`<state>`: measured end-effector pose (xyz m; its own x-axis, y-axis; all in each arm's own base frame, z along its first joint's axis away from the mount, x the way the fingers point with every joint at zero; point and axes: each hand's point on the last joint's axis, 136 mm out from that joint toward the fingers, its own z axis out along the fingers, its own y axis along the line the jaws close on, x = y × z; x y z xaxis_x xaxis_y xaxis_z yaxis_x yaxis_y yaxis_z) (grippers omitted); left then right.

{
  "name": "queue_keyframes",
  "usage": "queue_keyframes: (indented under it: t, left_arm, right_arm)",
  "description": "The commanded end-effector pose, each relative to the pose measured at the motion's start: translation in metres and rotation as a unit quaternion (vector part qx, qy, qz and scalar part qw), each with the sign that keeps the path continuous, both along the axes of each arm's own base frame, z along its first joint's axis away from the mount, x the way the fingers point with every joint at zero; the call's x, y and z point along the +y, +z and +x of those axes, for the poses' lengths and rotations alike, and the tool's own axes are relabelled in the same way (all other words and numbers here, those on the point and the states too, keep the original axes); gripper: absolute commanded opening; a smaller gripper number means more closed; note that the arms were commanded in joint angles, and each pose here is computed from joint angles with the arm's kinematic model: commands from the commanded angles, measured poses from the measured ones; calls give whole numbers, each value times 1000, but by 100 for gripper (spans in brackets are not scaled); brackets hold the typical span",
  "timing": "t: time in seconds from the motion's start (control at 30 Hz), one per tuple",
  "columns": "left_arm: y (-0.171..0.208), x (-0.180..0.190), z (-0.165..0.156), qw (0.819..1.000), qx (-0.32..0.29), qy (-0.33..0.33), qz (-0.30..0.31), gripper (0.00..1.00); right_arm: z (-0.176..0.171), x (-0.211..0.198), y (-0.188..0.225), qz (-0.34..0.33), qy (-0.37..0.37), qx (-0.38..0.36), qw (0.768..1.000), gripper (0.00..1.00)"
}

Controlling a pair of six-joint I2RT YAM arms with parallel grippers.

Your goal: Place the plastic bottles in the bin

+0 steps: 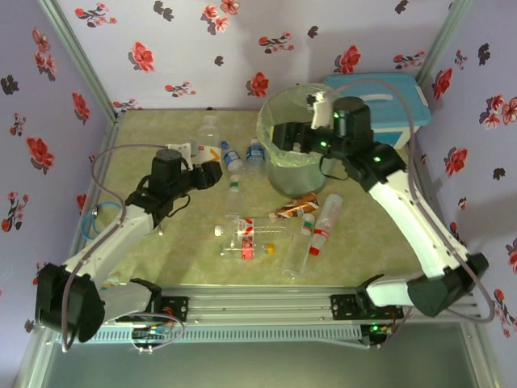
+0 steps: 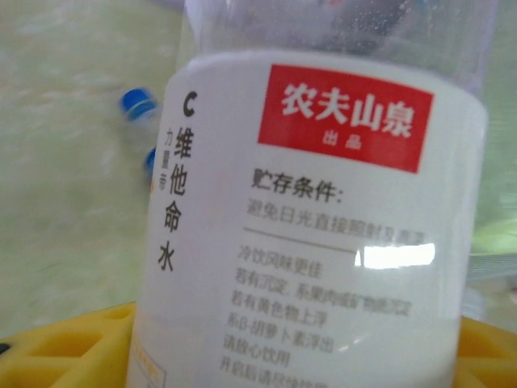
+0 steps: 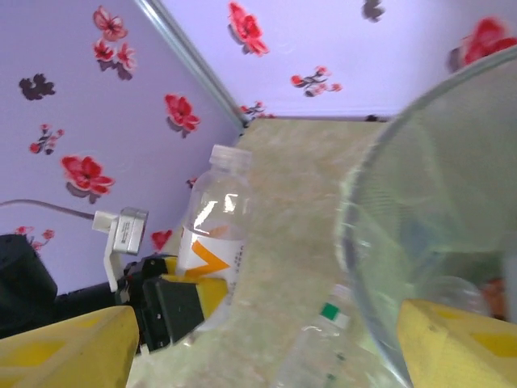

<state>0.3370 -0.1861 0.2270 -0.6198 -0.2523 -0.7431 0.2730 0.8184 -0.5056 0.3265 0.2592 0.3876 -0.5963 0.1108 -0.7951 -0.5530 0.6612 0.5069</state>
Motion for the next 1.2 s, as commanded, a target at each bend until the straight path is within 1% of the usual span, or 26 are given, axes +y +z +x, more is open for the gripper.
queue_keyframes:
  t: [0.0, 0.07, 0.17, 0.3, 0.43, 0.6, 0.7, 0.83, 0.97, 1.13, 1.17]
  left_arm:
    - [43, -26, -9, 994, -67, -53, -71, 22]
    - [50, -39, -15, 990, -76, -75, -86, 20]
    - [55, -56, -22, 987, -83, -99, -96, 20]
    - [57, -70, -26, 985, -86, -116, -99, 20]
    - [62, -83, -29, 981, -91, -135, -100, 19]
    - [64, -92, -34, 979, -94, -152, -100, 19]
    - [70, -92, -35, 978, -99, -153, -103, 19]
    - [74, -92, -36, 977, -103, -154, -105, 19]
    - [78, -91, -33, 978, -106, -147, -105, 20]
    - [81, -92, -30, 978, -109, -144, -106, 22]
    - [81, -92, -30, 978, -109, -144, -105, 23]
  right_arm:
    - [6, 31, 24, 58, 33, -7, 998, 85]
    - [10, 47, 19, 66, 49, 6, 997, 87]
    - [15, 64, 10, 71, 66, 25, 995, 93]
    - [19, 81, 3, 92, 91, 45, 991, 94]
    - [24, 92, -8, 89, 100, 61, 989, 95]
    - [31, 97, -16, 86, 99, 72, 989, 92]
    - [34, 101, -23, 83, 103, 86, 987, 90]
    - [35, 105, -29, 86, 108, 98, 986, 86]
    - [34, 107, -33, 85, 111, 105, 985, 84]
    - [33, 109, -31, 85, 114, 106, 984, 77]
    - [33, 108, -31, 85, 113, 106, 984, 74]
